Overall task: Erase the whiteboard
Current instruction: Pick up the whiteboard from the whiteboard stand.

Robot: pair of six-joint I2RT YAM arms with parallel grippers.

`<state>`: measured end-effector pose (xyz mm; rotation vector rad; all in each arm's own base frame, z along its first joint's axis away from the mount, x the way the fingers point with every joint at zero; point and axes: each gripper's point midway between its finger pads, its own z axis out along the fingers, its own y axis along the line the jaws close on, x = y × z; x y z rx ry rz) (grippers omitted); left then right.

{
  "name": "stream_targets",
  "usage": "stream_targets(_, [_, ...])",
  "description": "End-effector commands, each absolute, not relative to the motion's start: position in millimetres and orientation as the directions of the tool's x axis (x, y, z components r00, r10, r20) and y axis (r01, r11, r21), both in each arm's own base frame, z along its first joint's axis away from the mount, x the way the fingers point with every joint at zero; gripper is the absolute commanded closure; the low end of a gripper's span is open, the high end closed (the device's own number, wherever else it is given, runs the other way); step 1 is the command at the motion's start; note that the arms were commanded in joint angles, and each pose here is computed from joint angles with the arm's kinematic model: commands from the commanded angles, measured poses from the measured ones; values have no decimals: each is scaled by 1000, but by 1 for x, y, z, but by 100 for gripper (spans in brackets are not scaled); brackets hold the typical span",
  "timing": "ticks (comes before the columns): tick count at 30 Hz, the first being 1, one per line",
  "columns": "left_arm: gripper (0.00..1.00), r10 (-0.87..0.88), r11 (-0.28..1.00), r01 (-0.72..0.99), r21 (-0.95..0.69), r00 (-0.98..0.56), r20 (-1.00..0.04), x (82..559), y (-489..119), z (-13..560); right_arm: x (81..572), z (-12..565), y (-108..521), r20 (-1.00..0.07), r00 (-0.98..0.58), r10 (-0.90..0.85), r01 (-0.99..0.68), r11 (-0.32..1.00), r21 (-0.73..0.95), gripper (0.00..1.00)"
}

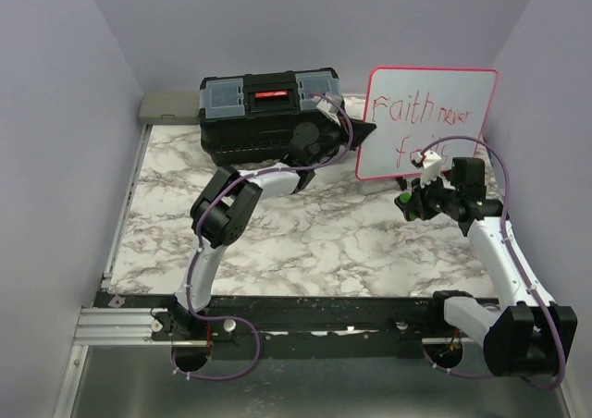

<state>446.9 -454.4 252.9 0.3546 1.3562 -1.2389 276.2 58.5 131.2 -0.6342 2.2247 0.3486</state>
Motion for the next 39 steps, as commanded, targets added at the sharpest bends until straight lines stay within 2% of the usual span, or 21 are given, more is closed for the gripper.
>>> stream_targets(1, [100, -471, 323, 879, -351, -172, -865, 435, -468, 284, 274, 131, 60, -756, -565, -330, -553, 831, 50, 99])
stream_targets(7, [100, -453, 318, 882, -347, -180, -873, 431, -470, 279, 274, 132, 59, -758, -564, -329, -552, 833, 48, 99])
stream_targets(12, [100, -487, 370, 854, -366, -158, -859, 431, -455, 284, 274, 133, 59, -760, -562, -328, -551, 833, 48, 99])
stream_targets(19, [100, -527, 352, 829, -434, -208, -824, 439, -459, 352, 277, 149, 60, -790, -527, -313, -548, 836, 35, 99])
stream_targets(27, [100, -616, 262, 750, -608, -355, -703, 455, -476, 401, 281, 185, 43, -812, -511, -284, -509, 861, 19, 99])
stream_targets(39, [100, -624, 221, 690, -690, -443, -643, 464, -509, 387, 269, 190, 36, -819, -522, -240, -466, 884, 38, 99])
